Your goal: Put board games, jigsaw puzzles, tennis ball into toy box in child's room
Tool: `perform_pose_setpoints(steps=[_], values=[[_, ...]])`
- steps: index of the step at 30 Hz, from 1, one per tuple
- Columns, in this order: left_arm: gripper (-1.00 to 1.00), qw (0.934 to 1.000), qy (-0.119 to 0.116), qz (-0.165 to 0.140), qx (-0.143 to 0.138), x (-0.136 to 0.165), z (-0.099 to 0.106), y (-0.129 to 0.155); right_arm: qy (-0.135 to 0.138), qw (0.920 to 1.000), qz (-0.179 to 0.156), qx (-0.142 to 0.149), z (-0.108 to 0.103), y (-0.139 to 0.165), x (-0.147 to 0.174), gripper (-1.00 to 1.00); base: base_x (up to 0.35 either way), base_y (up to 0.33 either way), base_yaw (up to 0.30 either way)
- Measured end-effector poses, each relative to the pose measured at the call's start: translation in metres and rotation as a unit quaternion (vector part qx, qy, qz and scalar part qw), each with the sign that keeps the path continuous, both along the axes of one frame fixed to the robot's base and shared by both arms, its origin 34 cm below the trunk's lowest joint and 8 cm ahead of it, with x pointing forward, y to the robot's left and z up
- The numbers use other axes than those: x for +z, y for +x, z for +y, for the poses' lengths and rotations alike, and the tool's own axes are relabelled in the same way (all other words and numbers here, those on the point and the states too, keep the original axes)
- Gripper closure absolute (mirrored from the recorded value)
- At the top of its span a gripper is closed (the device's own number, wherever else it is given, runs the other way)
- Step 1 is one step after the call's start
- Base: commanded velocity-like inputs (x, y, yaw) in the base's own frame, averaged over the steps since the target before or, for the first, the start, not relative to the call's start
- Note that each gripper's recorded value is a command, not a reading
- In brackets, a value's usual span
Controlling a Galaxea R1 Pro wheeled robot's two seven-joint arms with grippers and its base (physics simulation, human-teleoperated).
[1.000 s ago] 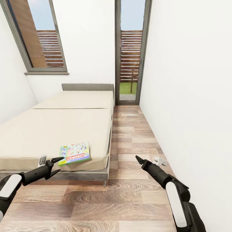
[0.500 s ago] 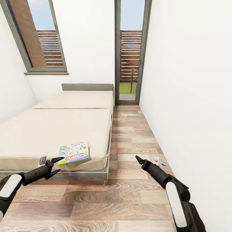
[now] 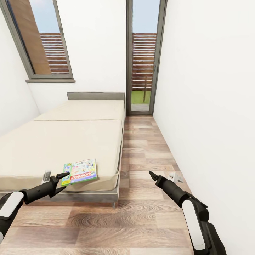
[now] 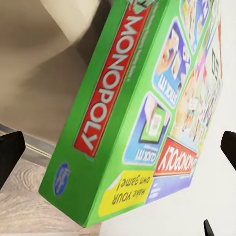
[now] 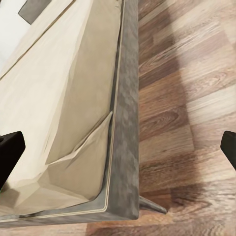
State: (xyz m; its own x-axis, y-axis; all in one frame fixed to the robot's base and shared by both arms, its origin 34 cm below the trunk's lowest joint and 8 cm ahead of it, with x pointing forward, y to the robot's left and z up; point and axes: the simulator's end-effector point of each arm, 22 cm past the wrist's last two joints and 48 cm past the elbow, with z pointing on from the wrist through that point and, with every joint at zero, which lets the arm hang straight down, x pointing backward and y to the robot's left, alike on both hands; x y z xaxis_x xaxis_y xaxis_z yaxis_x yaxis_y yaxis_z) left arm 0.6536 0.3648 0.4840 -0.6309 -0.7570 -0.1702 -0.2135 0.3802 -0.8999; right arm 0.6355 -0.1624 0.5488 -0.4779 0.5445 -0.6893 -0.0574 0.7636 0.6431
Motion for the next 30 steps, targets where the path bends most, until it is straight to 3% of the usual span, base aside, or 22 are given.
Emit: perform_pose_setpoints(steps=[25, 26, 30], values=[[-1.0, 1.0, 0.0, 0.0, 0.001, 0.0002, 0.0005, 0.0001, 0.0, 1.0, 0.0, 0.0, 0.0, 0.0, 0.0, -1.0, 0.001, 0.0, 0.0], [1.0, 1.0, 0.0, 0.0, 0.001, 0.0003, 0.0006, 0.0001, 0.0, 1.0, 0.0, 0.0, 0.0, 0.0, 0.0, -1.0, 0.0, 0.0, 0.0], [1.0, 1.0, -0.009, -0.004, 0.001, 0.0036, -0.0012, 0.0011, 0.0, 1.0, 0.0, 0.0, 0.0, 0.0, 0.0, -1.0, 0.0, 0.0, 0.0]])
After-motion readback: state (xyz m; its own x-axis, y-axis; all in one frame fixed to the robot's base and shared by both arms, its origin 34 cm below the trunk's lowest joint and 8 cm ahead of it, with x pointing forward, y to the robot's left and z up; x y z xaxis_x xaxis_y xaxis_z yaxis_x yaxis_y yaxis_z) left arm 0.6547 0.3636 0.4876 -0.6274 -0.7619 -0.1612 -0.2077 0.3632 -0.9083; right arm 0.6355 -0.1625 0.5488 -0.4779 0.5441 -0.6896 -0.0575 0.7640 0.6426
